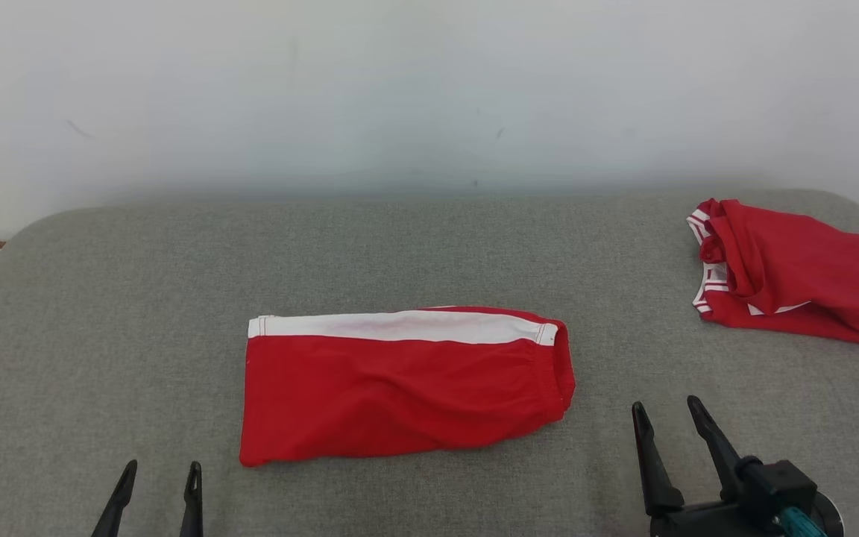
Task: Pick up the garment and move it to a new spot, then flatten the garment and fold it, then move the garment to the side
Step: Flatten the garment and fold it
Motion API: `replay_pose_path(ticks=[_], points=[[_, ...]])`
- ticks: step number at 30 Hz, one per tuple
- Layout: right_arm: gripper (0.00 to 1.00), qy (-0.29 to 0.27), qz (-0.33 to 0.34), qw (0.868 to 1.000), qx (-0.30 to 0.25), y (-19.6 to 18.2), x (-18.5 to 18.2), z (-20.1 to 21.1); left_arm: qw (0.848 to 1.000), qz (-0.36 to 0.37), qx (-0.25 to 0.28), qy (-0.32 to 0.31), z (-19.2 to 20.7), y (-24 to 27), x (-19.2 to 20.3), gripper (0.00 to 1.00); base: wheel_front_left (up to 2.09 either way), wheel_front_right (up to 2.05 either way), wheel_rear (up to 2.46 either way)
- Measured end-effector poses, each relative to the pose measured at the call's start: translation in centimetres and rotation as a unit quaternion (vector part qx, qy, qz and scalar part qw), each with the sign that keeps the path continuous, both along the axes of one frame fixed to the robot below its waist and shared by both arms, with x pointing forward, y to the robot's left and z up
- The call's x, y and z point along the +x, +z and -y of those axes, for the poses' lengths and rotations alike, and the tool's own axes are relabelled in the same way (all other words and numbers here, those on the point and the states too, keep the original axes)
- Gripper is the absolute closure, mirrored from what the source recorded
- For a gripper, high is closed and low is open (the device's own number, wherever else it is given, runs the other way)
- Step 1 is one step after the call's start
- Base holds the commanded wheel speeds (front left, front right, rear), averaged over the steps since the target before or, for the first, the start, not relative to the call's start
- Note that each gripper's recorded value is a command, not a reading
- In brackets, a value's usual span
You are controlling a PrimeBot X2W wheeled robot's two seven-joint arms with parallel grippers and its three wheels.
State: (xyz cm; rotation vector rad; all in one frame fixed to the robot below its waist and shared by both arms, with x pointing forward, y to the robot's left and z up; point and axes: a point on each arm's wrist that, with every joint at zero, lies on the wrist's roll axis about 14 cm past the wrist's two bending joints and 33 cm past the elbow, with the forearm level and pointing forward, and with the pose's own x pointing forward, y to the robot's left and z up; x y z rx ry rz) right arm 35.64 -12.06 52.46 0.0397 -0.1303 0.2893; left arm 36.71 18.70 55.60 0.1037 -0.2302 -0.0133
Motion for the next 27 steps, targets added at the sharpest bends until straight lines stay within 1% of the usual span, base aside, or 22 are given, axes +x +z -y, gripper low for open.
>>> replay_pose_path(ticks=[6, 9, 17, 23, 27], points=[[0.0, 0.015, -0.021, 0.999, -0.022, -0.2, 2.4, -0.6, 1.0, -0.007, -0.001, -0.005, 0.4, -0.4, 0.0, 0.0, 0.0, 0.0, 0.0], [0.0, 0.021, -0.033, 0.999, -0.032, -0.2, 4.3, -1.0, 1.0, -0.009, -0.005, -0.006, 0.5, -0.6, 0.0, 0.0, 0.0, 0.0, 0.0], [0.0, 0.024, -0.085, 0.995, -0.05, -1.7, 9.8, -1.9, 1.0, -0.019, -0.014, -0.007, 0.4, -1.1, 1.0, 0.0, 0.0, 0.0, 0.0], [0.0, 0.02, -0.157, 0.986, -0.058, -5.2, 12.4, -2.3, 0.999, -0.031, -0.022, 0.003, 0.1, -1.9, 1.4, 0.0, 0.0, 0.0, 0.0], [0.0, 0.02, -0.198, 0.978, -0.063, -7.5, 13.1, -2.6, 0.999, -0.038, -0.021, 0.014, -0.7, -2.4, 1.6, 0.0, 0.0, 0.0, 0.0]])
